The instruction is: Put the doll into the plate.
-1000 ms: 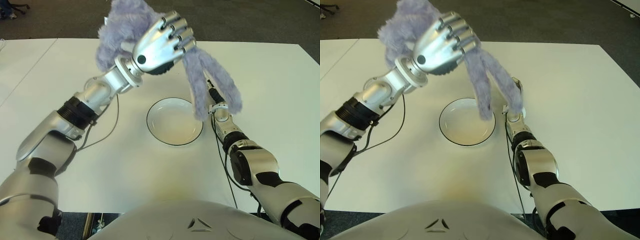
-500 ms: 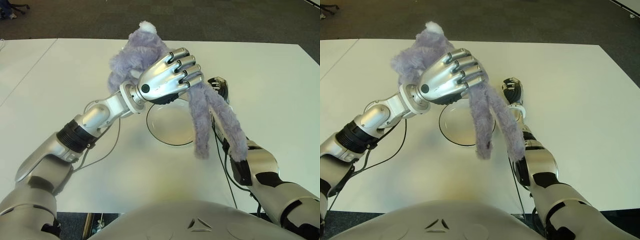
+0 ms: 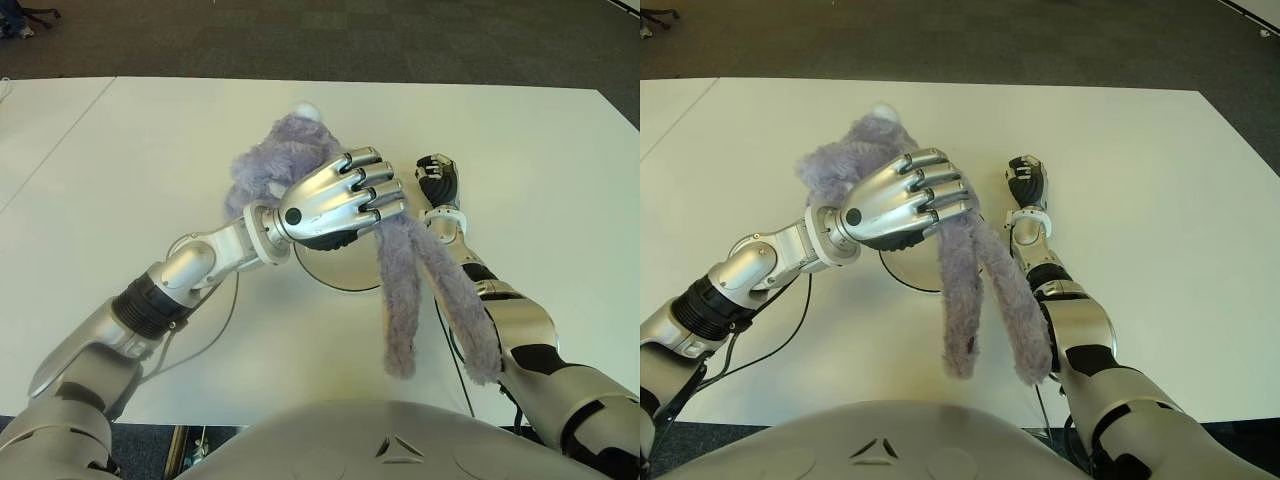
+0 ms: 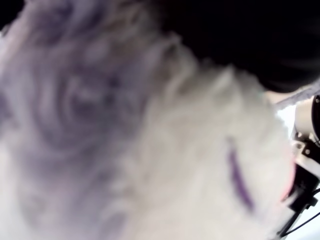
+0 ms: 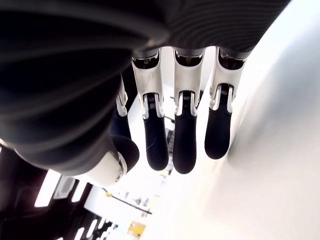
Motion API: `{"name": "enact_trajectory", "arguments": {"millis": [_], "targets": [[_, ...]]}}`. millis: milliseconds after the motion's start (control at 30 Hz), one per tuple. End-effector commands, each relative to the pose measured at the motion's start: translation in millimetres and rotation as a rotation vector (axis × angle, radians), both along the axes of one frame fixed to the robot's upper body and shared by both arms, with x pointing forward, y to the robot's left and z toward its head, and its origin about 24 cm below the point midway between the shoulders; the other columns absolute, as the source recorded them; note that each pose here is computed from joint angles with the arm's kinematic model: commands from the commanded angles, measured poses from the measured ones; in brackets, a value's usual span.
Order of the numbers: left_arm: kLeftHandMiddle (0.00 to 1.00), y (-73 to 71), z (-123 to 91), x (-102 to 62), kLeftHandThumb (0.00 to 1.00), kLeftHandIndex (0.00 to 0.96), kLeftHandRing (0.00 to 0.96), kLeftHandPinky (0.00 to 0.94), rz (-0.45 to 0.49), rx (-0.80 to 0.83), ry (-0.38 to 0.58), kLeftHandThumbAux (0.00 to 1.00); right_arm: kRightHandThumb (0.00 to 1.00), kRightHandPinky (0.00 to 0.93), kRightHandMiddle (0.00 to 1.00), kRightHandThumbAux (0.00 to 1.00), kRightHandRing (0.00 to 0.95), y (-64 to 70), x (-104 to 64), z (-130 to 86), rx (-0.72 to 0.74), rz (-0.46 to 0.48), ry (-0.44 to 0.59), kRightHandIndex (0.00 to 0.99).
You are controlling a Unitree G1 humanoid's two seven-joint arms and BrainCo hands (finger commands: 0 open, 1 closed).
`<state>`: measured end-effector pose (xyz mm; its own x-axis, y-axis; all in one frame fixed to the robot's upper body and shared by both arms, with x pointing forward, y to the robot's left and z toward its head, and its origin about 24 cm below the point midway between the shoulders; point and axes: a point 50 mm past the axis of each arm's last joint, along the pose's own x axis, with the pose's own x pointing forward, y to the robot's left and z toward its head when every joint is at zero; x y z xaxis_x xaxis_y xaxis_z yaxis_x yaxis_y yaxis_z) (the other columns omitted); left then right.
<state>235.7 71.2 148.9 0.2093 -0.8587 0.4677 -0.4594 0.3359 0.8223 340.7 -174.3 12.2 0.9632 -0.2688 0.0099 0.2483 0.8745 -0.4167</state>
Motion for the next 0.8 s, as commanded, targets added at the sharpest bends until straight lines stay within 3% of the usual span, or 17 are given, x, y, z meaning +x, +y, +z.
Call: {"name": "enact_trajectory", "arguments": {"millis": [33, 133, 167, 200, 333, 467, 633, 800], "targets": [[0.491, -8.4, -6.1, 4.1, 0.848, 0.442, 0.775, 0.827, -0.027, 0.024, 0.081, 0.662, 0.699, 0.450, 0.366, 0.732, 0.420, -5.0, -72.0, -88.1, 0.011, -0.054, 0.401, 0.405], [0.491, -12.0, -11.9, 3.0, 0.847, 0.442, 0.771, 0.819, -0.038, 0.029, 0.110, 0.662, 0.698, 0.417, 0.360, 0.733, 0.410, -5.4, -71.8, -87.9, 0.007, -0.053, 0.401, 0.405], [0.566, -13.5, -16.3, -0.2, 0.847, 0.418, 0.765, 0.821, -0.045, 0.032, 0.126, 0.665, 0.697, 0.393, 0.352, 0.733, 0.398, -4.3, -71.4, -87.6, 0.006, -0.052, 0.398, 0.404], [0.576, -14.6, -19.4, -2.6, 0.845, 0.409, 0.759, 0.825, -0.051, 0.035, 0.137, 0.666, 0.695, 0.378, 0.341, 0.734, 0.381, -3.3, -71.1, -87.3, 0.004, -0.051, 0.395, 0.403], [0.580, -16.6, -24.9, -7.2, 0.845, 0.406, 0.757, 0.827, -0.062, 0.039, 0.157, 0.667, 0.695, 0.373, 0.337, 0.734, 0.375, -3.0, -71.2, -87.7, -0.003, -0.047, 0.401, 0.403], [0.478, -20.5, -38.2, -13.9, 0.846, 0.423, 0.755, 0.841, -0.069, 0.062, 0.203, 0.668, 0.693, 0.402, 0.324, 0.735, 0.367, -2.4, -71.8, -89.0, -0.021, -0.038, 0.419, 0.402], [0.473, -24.5, -50.4, -11.7, 0.853, 0.445, 0.753, 0.821, -0.064, 0.072, 0.240, 0.663, 0.691, 0.409, 0.329, 0.736, 0.374, -2.4, -69.5, -87.5, -0.030, -0.029, 0.419, 0.402], [0.462, -32.9, -63.5, 1.4, 0.851, 0.444, 0.748, 0.817, -0.056, 0.100, 0.277, 0.665, 0.692, 0.419, 0.340, 0.735, 0.392, -0.7, -70.7, -88.6, -0.023, -0.024, 0.422, 0.401]]}}
